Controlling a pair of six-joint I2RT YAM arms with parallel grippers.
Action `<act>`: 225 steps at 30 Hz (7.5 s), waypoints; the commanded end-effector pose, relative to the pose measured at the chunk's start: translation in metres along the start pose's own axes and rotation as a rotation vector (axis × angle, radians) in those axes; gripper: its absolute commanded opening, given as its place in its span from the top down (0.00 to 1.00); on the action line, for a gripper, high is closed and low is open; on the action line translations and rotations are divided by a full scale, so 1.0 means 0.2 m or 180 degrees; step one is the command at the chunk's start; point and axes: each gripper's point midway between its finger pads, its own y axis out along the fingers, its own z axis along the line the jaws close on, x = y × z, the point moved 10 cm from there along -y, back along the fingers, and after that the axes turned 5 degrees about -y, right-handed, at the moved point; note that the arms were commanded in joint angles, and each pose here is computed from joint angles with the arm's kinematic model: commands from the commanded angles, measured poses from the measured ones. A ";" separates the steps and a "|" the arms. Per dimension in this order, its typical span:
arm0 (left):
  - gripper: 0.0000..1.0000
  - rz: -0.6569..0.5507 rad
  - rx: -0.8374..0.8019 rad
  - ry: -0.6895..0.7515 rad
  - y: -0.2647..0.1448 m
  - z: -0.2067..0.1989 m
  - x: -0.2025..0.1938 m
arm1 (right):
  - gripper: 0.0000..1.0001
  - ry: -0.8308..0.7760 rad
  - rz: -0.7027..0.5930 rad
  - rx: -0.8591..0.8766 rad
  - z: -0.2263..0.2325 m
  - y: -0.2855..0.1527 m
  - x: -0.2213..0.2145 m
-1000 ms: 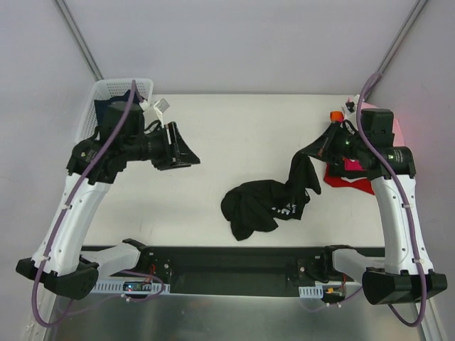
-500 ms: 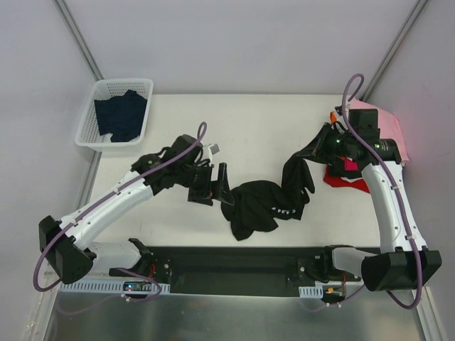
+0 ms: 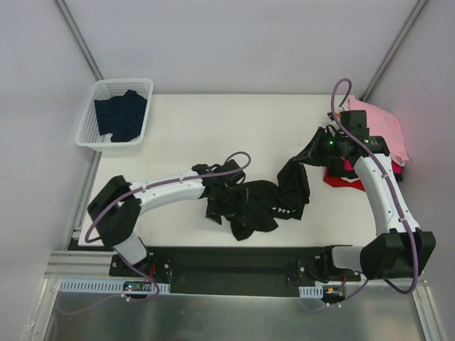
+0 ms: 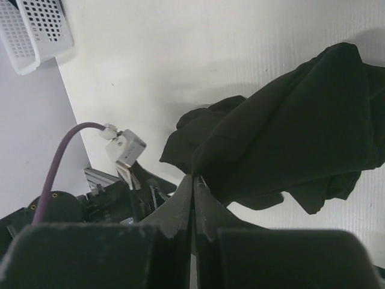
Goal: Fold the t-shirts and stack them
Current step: Flatten out the tshirt
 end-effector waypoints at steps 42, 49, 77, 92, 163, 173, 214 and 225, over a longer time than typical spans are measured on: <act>1.00 -0.0634 -0.0089 0.0183 0.00 -0.15 0.13 | 0.99 -0.0160 0.0046 -0.0013 0.06 0.10 0.03; 0.99 -0.1341 -0.0093 -0.0155 -0.50 0.02 0.19 | 0.99 -0.0173 0.0097 0.0001 0.08 0.14 0.04; 0.83 -0.2255 -0.0210 -0.0176 -1.42 0.10 0.50 | 0.99 -0.0490 -0.0381 0.0249 0.42 -0.04 0.31; 0.14 -0.1513 -0.0567 -0.0483 -0.88 0.27 0.40 | 0.64 -0.0302 0.0494 0.0344 0.23 0.58 0.48; 0.29 -0.0557 -0.0595 -0.0561 -0.22 0.37 0.42 | 0.59 -0.0015 0.0986 -0.0146 -0.22 0.51 -0.22; 0.29 -0.0597 -0.0709 -0.0489 -0.24 0.27 0.54 | 0.60 -0.0033 0.1010 -0.0186 -0.23 0.51 -0.23; 0.94 -0.1279 -0.0672 -0.0262 -0.65 0.12 0.60 | 0.64 -0.0106 0.1043 -0.0228 -0.23 0.51 -0.23; 0.94 -0.1591 -0.0440 -0.0283 -0.80 0.12 1.12 | 0.64 -0.0106 0.0996 -0.0248 -0.21 0.50 -0.19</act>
